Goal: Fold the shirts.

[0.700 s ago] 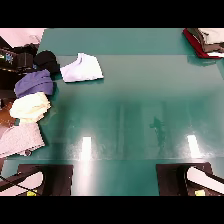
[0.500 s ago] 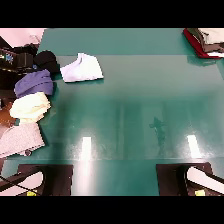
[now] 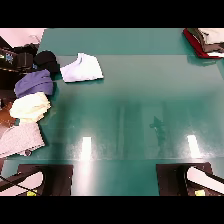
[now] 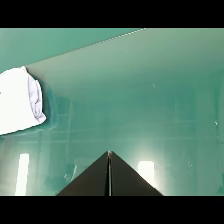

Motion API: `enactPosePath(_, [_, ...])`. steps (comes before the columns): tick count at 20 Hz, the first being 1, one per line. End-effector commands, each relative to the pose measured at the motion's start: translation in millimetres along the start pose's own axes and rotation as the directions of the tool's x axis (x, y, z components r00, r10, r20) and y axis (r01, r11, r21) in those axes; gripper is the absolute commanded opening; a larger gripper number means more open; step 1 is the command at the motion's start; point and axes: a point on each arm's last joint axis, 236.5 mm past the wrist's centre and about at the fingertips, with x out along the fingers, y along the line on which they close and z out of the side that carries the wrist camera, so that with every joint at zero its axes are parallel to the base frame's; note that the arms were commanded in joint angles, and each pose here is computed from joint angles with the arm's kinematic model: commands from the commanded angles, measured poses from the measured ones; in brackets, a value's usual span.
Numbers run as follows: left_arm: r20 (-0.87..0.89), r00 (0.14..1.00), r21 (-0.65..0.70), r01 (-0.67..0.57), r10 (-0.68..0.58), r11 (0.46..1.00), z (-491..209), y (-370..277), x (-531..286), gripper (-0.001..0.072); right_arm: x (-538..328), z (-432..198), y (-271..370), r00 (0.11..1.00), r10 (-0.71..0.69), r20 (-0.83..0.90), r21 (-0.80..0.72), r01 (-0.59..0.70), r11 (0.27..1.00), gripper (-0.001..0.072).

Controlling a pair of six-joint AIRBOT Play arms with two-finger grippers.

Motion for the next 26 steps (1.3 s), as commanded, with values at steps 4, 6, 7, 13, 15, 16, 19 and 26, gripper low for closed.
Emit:
enactPosePath(4, [0.148, 0.989, -0.019, 0.017, -0.014, 1.000, 35.1, -3.7, -3.1, 0.0023, 0.3, 0.2, 0.8, 1.000, 0.004, 0.001, 0.001, -0.004, 1.000, 0.0019])
enactPosePath(6, [0.182, 0.982, -0.027, 0.062, -0.056, 0.998, 43.1, -13.5, -4.8, 0.0023, 0.3, 0.1, 0.8, 1.000, 0.004, 0.000, 0.001, -0.004, 1.000, 0.0019])
enactPosePath(7, [0.206, 0.976, -0.031, 0.080, -0.072, 0.996, 48.7, -17.4, -6.1, 0.0023, 0.5, 0.1, 0.7, 1.000, 0.004, 0.000, 0.002, -0.004, 1.000, 0.0019])
enactPosePath(13, [0.315, 0.949, -0.003, 0.006, -0.005, 1.000, 86.4, 22.2, 27.9, 0.0498, 3.9, 0.3, 0.2, 1.000, 0.006, -0.003, 0.003, -0.006, 1.000, 0.0020])
enactPosePath(15, [0.292, 0.956, -0.049, -0.014, 0.028, 0.999, 88.4, 55.1, 73.5, 0.0498, 4.0, -1.9, 0.2, 1.000, 0.006, -0.013, 0.004, -0.006, 1.000, 0.0019])
enactPosePath(16, [0.251, 0.967, -0.082, -0.015, 0.035, 0.997, 80.5, 71.6, 102.7, 0.0499, 4.0, -2.6, 0.4, 1.000, 0.007, -0.015, 0.003, -0.007, 1.000, 0.0019])
enactPosePath(19, [0.099, 0.995, -0.098, -0.005, 0.015, 0.995, 40.8, 94.7, 187.0, 0.0508, 3.7, -9.9, 0.7, 0.999, 0.009, -0.046, 0.004, -0.008, 1.000, 0.0020])
enactPosePath(26, [0.070, 0.991, 0.000, -0.114, 0.114, 0.993, 19.5, 116.1, 264.5, 0.0508, 3.5, -14.8, 0.8, 0.998, 0.010, -0.067, 0.004, -0.010, 1.000, 0.0020])
